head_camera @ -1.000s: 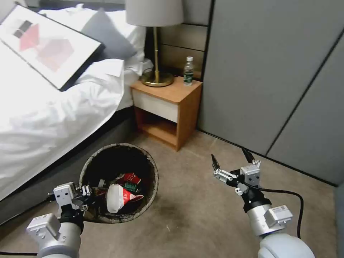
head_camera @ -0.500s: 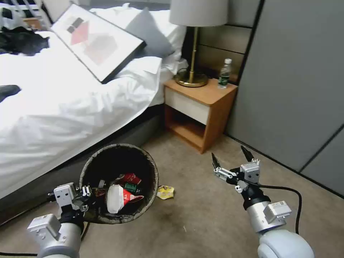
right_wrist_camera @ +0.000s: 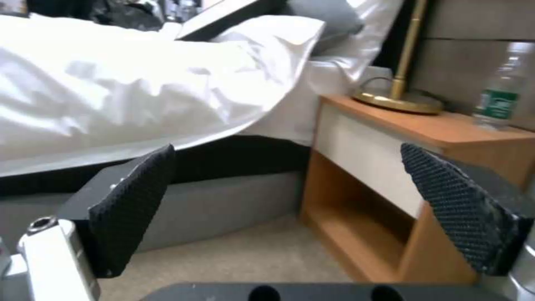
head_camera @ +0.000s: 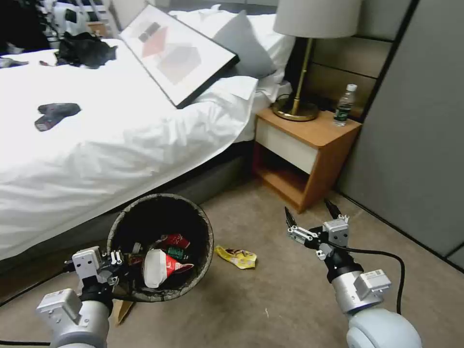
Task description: Pick up the trash bin, then pick up the garbage from the floor and place it into the trash bin.
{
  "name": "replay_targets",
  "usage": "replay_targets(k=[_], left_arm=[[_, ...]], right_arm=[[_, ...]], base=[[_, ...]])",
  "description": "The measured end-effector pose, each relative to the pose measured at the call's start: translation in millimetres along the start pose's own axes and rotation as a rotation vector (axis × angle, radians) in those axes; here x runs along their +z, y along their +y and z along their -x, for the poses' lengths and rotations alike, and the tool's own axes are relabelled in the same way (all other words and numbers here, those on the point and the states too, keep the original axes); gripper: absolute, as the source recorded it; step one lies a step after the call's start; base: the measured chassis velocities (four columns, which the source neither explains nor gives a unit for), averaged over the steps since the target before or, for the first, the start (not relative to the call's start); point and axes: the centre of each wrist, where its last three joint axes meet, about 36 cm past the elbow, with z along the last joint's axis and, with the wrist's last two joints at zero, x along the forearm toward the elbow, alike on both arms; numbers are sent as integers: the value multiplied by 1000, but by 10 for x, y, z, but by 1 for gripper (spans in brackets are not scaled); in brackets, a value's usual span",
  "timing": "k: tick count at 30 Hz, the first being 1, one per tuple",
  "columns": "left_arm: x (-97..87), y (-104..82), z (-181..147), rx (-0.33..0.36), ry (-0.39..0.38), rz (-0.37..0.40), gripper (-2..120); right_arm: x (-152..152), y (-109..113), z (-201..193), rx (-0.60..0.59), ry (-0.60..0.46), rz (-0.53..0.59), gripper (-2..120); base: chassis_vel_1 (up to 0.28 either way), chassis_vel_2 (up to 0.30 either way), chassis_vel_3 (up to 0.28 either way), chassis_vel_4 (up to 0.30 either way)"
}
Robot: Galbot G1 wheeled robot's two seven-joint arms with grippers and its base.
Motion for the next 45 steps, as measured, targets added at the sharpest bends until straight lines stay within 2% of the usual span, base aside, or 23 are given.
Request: replay_targets(k=[17, 25, 29, 35, 41, 45], left_arm=[[-4, 3, 3, -3, -28, 2, 3], [-2, 4, 1, -4, -27, 3, 3], [-1, 9, -1, -7, -26, 3, 3], [-3, 27, -3, -13, -26, 7, 3], [1, 26, -6, -16, -25, 4, 3], [5, 29, -10, -17, -22, 5, 3]], right_arm=[[17, -26, 43, -22, 45, 19, 100], [119, -89, 212, -100, 142, 42, 100], [459, -136, 511, -173, 259, 35, 100], [661, -222, 811, -246, 357, 18, 100], [801, -236, 1083, -291, 402, 3, 100], [1067, -248, 1332, -341, 482, -3, 100]], base=[[55, 56, 58, 57], [0, 0, 0, 0], [0, 0, 0, 0], [0, 0, 0, 0], [0, 0, 0, 0], [0, 0, 0, 0]])
